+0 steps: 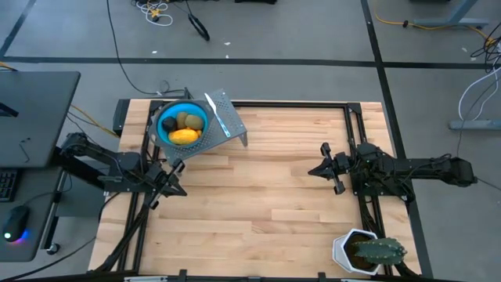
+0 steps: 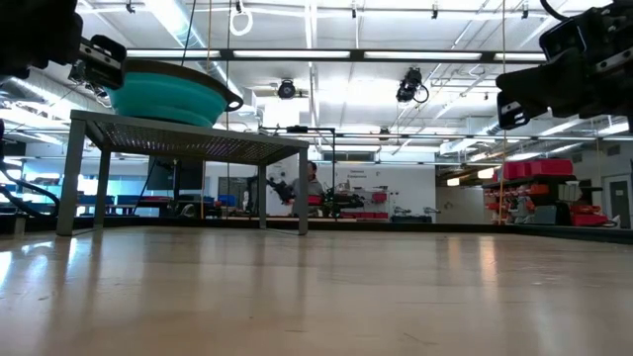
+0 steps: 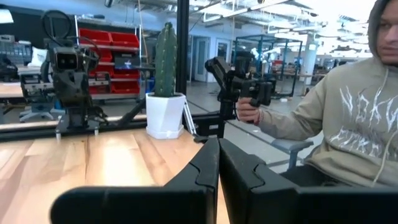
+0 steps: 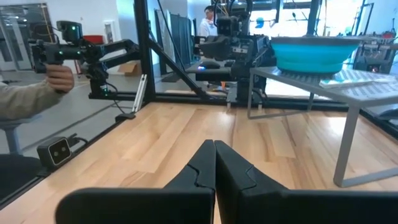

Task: Pick & Place Fruit
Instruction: Return to Home Position

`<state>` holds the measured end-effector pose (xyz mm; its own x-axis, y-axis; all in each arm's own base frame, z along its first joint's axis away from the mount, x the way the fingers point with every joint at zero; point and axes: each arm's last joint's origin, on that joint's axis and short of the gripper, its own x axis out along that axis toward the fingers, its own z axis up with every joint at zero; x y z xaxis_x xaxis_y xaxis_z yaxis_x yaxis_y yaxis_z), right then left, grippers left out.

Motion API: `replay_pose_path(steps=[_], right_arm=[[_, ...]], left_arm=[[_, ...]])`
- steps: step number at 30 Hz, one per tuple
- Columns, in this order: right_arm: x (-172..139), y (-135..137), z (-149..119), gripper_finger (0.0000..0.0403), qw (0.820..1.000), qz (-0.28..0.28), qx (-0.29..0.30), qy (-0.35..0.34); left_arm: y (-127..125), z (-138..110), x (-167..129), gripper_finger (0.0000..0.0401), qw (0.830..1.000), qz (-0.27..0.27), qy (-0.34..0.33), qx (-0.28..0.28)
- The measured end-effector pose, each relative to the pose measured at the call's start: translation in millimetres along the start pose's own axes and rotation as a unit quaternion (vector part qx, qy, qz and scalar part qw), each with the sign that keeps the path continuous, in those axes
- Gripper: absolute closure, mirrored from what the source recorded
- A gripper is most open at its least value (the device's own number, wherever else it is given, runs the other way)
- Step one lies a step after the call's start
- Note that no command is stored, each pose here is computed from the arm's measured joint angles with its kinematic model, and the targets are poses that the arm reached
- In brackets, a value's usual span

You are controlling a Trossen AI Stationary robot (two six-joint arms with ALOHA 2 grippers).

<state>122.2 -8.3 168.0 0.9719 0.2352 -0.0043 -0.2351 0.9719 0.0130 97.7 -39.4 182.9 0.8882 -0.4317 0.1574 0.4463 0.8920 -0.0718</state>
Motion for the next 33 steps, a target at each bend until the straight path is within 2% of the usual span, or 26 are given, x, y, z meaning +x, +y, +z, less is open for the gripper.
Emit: replay_pose_path(steps=[6,11,14,20,25,29,33], right_arm=[[-0.2,0.1,-0.8,0.0402,1.000,0.000,0.009,0.004],[-2.7,2.9,10.2,0.0402,0.998,0.031,0.004,-0.048],[-4.6,3.5,13.9,0.0402,0.997,0.027,0.012,-0.065],[-4.4,2.8,5.3,0.0402,0.999,0.017,0.029,-0.024],[-4.6,-0.5,6.3,0.0402,0.997,-0.040,0.057,-0.033],[-3.7,2.4,4.3,0.0402,0.996,-0.023,0.078,-0.022],[-2.6,6.0,3.9,0.0402,0.998,-0.010,0.065,-0.019]], left_arm=[[1.2,-0.4,0.0,0.0386,1.000,0.020,0.000,0.006],[1.6,-0.2,0.0,0.0386,1.000,0.027,-0.001,0.008],[1.5,0.4,0.0,0.0386,1.000,0.027,-0.004,0.008],[1.6,0.4,-0.1,0.0385,1.000,0.028,-0.004,0.011],[1.6,0.3,-0.1,0.0385,1.000,0.028,-0.004,0.010],[1.6,0.3,-0.1,0.0385,1.000,0.028,-0.004,0.008],[1.6,0.3,0.0,0.0385,1.000,0.028,-0.004,0.007]])
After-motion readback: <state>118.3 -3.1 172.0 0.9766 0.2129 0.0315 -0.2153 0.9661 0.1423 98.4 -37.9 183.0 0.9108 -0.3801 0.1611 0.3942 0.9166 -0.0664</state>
